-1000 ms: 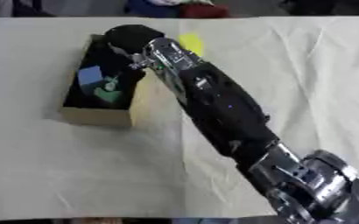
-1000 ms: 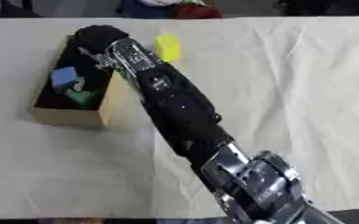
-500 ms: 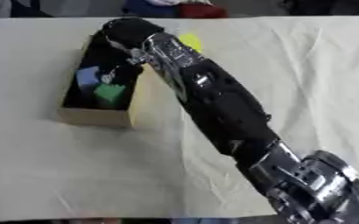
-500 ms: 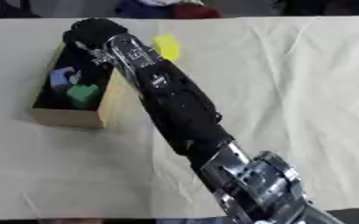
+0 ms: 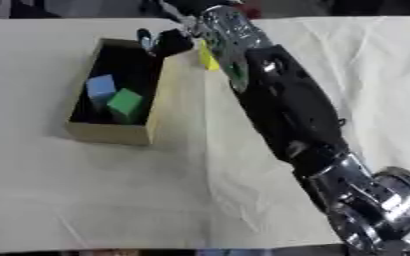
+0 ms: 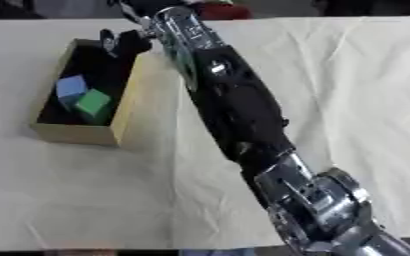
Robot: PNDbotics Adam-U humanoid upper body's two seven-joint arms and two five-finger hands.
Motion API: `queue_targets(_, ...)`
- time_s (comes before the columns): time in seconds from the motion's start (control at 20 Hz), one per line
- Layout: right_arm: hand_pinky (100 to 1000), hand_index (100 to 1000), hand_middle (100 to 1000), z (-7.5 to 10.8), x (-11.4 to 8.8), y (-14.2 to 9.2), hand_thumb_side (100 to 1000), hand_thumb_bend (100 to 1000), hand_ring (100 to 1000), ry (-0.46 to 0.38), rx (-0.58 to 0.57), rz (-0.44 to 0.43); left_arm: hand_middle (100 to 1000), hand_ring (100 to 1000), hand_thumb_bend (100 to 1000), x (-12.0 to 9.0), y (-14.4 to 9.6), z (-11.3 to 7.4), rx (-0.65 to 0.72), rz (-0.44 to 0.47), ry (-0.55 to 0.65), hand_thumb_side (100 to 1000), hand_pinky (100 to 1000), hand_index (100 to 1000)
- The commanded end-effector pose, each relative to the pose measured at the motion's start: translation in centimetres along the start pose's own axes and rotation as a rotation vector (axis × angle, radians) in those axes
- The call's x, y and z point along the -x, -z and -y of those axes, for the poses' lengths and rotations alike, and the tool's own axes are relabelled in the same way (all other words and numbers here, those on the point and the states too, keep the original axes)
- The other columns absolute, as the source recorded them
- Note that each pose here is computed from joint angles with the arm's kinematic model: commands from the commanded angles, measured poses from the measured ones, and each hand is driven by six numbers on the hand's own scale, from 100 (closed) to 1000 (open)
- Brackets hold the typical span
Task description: Pick up objects on the table and place them in the box.
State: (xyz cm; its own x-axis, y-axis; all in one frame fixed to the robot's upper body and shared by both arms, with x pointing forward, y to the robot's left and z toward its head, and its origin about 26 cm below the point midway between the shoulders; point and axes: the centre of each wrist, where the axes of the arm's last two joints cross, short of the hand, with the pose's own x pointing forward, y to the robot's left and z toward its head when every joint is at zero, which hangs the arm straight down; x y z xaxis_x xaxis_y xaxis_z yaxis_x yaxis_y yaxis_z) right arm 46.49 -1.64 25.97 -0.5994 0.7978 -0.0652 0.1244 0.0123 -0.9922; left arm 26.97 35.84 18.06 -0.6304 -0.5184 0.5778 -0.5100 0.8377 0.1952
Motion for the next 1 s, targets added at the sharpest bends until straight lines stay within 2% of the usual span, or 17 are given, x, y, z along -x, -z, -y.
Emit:
queue_targets(0.05,870,914,726,2.7,2.2,-0.7,665,138,923,-0.018,0.060,-0.056,730,617,100,-0.6,0.6,-0.4,-0.005,0.036,0.012,744,730,791)
queue_targets(0.25,870,914,727,2.6,3.7,-1.0,677,141,925,-0.027,0.044,-0.089,731,617,100,-0.6,0.7,-0.3,-0.005,0.042,0.013,744,730,791)
queue_targets(0.45,870,914,729,2.0,4.3,-1.1,669,146,926,-0.033,0.027,-0.114,731,617,100,-0.6,0.7,-0.3,-0.001,0.045,0.013,745,730,791)
queue_targets(0.6,870,916,731,1.4,4.7,-1.1,701,171,927,-0.040,0.021,-0.145,732,617,100,-0.6,0.7,-0.2,-0.001,0.045,0.013,745,731,791)
queue_targets(0.85,871,927,737,0.1,4.4,-0.8,715,275,931,-0.049,-0.010,-0.167,732,617,100,-0.6,0.7,-0.1,0.003,0.044,0.009,746,731,791)
queue_targets(1.0,871,928,738,-1.0,4.0,-0.5,732,279,931,-0.059,-0.034,-0.181,733,617,100,-0.7,0.8,-0.1,0.004,0.046,0.006,747,731,791)
